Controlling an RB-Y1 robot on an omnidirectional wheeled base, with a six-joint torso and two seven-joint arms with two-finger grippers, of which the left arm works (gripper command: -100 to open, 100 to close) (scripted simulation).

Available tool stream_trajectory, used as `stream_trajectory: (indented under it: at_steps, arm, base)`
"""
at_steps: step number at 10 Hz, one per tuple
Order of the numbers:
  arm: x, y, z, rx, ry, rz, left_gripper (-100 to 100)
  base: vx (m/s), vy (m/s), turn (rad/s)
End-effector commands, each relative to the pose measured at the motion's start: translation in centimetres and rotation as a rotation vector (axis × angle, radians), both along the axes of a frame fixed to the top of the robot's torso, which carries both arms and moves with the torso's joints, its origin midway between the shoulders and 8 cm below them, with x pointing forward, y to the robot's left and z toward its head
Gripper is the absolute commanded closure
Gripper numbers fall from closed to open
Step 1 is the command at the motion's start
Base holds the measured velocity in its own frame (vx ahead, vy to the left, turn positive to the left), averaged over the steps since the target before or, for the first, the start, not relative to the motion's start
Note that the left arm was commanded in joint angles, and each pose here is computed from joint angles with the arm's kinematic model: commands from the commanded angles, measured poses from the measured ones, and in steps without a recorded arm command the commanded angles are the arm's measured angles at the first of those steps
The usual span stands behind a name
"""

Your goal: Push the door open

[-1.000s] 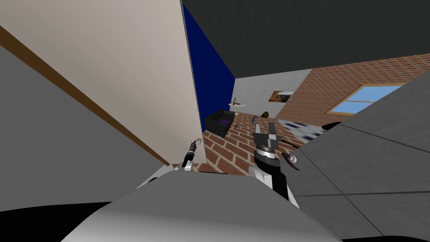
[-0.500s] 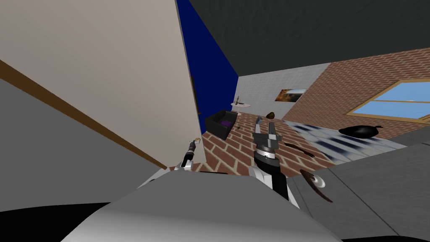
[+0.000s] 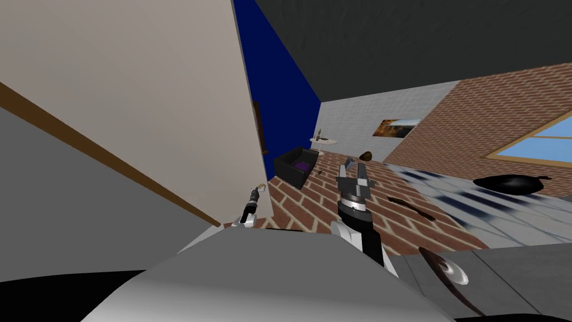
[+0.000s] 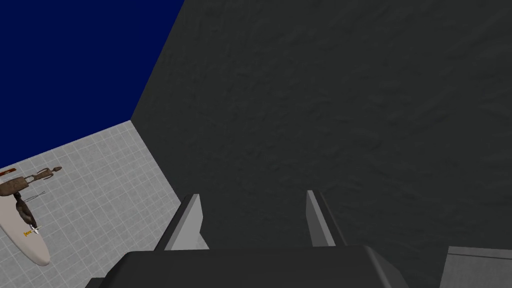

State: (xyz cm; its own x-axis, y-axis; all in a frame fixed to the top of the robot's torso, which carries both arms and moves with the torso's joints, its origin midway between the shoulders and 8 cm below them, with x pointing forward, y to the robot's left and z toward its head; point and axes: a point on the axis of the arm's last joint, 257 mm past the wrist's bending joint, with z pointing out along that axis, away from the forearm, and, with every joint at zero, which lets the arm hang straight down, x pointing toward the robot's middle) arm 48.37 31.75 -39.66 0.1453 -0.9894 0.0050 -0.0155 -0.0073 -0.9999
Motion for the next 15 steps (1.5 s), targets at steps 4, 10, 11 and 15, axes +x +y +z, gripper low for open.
stream_trajectory:
  at_steps: [4, 10, 11, 15]
  arm:
    - [0.0, 2.2, 0.5, 0.008, -0.013, 0.043, 100]
    - [-0.5, 4.2, 0.6, 0.008, -0.016, 0.094, 100]
    - [-0.5, 4.4, 0.6, 0.008, -0.016, 0.098, 100]
    - [-0.9, 5.6, 0.5, 0.008, -0.015, 0.130, 100]
  base:
    - [0.153, -0.053, 0.078]
    - [0.143, -0.057, 0.082]
    - [0.174, -0.092, 0.128]
    - [0.194, -0.072, 0.098]
